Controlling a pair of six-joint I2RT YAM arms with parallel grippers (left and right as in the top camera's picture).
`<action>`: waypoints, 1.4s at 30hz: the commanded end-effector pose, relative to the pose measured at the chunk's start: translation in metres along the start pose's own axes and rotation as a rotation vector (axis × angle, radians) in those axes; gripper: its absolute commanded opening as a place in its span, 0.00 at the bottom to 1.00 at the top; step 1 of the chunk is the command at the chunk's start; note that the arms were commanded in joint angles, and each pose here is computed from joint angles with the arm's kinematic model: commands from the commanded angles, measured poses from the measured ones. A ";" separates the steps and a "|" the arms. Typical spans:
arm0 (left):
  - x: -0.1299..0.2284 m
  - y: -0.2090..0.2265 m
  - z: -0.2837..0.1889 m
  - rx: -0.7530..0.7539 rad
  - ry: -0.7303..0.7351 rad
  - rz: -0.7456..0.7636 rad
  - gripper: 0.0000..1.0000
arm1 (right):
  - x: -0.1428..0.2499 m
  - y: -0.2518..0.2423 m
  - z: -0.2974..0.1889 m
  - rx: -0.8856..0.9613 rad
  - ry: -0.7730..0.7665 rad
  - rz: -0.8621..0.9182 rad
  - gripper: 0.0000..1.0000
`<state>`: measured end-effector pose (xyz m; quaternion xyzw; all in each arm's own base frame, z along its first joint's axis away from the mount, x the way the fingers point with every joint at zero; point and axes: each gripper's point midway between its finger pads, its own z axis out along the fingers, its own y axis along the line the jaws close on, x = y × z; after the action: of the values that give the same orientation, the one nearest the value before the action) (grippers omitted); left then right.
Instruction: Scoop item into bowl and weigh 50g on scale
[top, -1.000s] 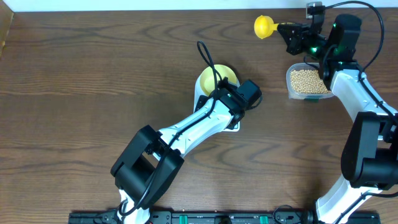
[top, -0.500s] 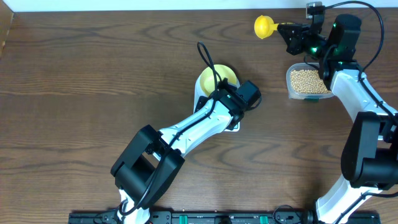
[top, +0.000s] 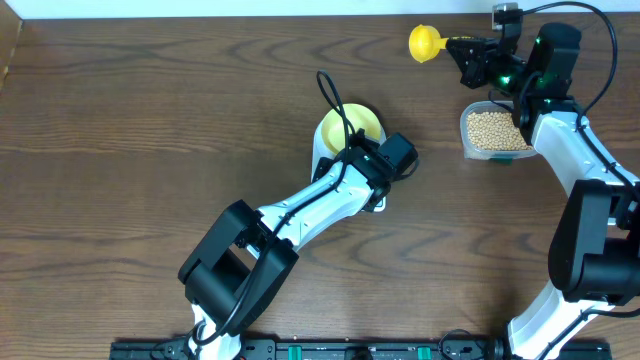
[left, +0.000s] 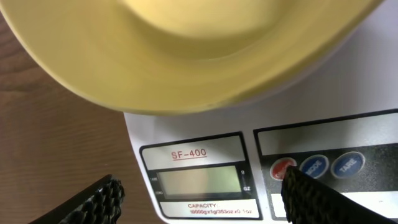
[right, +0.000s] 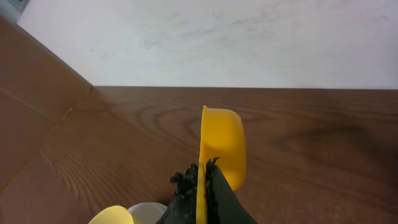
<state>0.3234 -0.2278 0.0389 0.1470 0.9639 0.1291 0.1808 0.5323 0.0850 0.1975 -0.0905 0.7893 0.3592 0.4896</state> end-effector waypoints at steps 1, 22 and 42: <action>0.005 -0.003 0.006 0.001 0.014 -0.003 0.83 | -0.009 0.003 -0.002 -0.009 -0.012 -0.028 0.01; 0.007 -0.003 0.008 0.002 0.020 -0.001 0.83 | -0.008 0.003 -0.002 -0.008 -0.010 -0.026 0.01; 0.013 -0.006 0.019 -0.006 0.038 0.008 0.84 | -0.007 0.002 -0.002 -0.007 -0.004 -0.021 0.01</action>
<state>0.3230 -0.2289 0.0306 0.1468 0.9644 0.1252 0.1808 0.5313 0.0851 0.1950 -0.0881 0.7924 0.3601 0.4844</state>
